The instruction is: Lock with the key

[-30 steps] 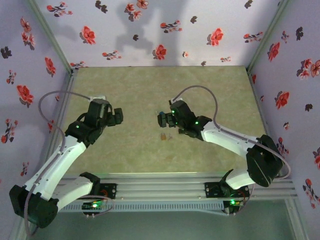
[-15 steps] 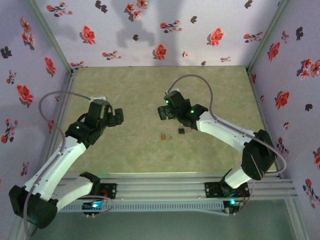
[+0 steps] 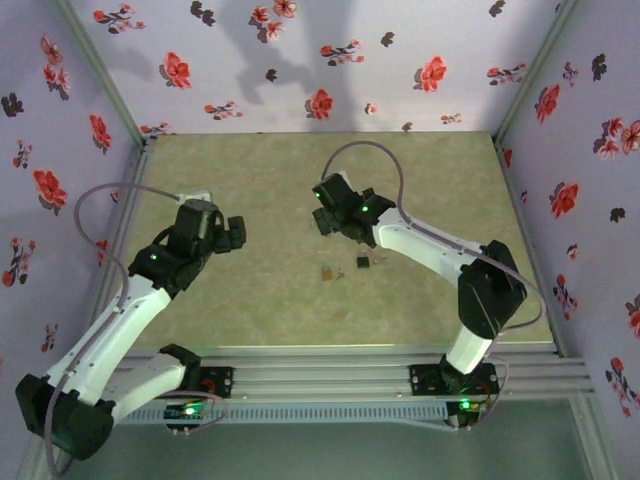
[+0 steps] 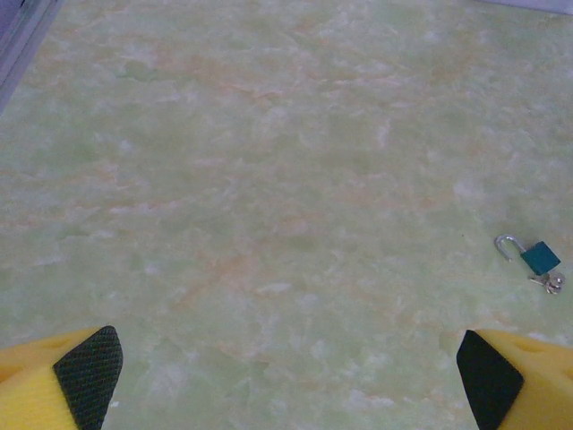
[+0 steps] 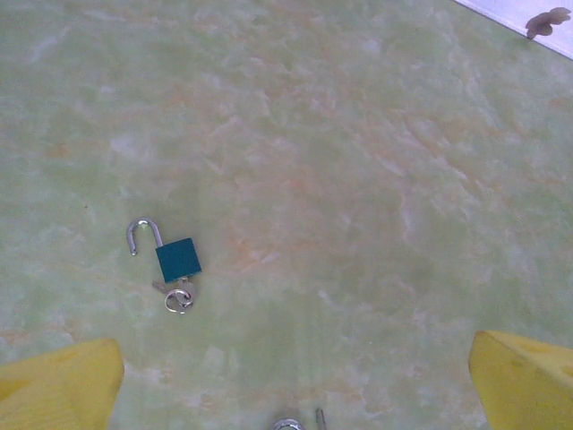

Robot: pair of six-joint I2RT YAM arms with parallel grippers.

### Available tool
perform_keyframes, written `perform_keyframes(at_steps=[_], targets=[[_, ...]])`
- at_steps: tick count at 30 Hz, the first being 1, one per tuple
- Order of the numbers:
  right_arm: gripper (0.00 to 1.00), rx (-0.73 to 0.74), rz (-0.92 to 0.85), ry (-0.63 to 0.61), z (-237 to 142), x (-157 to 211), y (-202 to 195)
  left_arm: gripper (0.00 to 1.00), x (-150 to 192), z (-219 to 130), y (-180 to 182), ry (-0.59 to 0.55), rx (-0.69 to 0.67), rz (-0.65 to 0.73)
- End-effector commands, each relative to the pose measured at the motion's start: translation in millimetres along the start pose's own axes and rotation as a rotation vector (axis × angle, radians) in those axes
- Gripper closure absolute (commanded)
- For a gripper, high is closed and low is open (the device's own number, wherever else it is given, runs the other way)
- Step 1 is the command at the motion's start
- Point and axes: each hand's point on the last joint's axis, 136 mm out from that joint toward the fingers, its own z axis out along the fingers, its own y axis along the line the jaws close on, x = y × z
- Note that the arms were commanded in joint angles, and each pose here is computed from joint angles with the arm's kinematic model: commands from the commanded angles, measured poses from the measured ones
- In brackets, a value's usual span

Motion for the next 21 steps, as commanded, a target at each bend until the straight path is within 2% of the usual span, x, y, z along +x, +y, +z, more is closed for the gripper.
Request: perform_keyframes(at_steps=[1, 8, 12, 17, 21], targets=[[0.01, 0.019, -0.045, 0.015, 5.2, -4.3, -1.6, 0.00, -4.9, -3.3, 2.9, -0.034, -0.014, -0.010], [0.01, -0.054, -0.063, 0.090, 25.5, 4.5, 12.4, 0.00, -4.8, -3.4, 3.0, -0.035, -0.015, -0.009], [0.09, -0.158, -0.050, 0.155, 34.4, 10.8, 25.9, 0.00, -4.9, -3.3, 3.3, -0.035, -0.017, -0.008], [0.16, -0.191, -0.057, 0.216, 48.2, 18.3, 29.6, 0.00, -4.7, -3.3, 3.4, -0.036, -0.018, -0.006], [0.18, -0.191, -0.075, 0.263, 60.6, 28.5, 29.8, 0.00, -4.7, -3.3, 3.9, -0.036, -0.020, -0.006]])
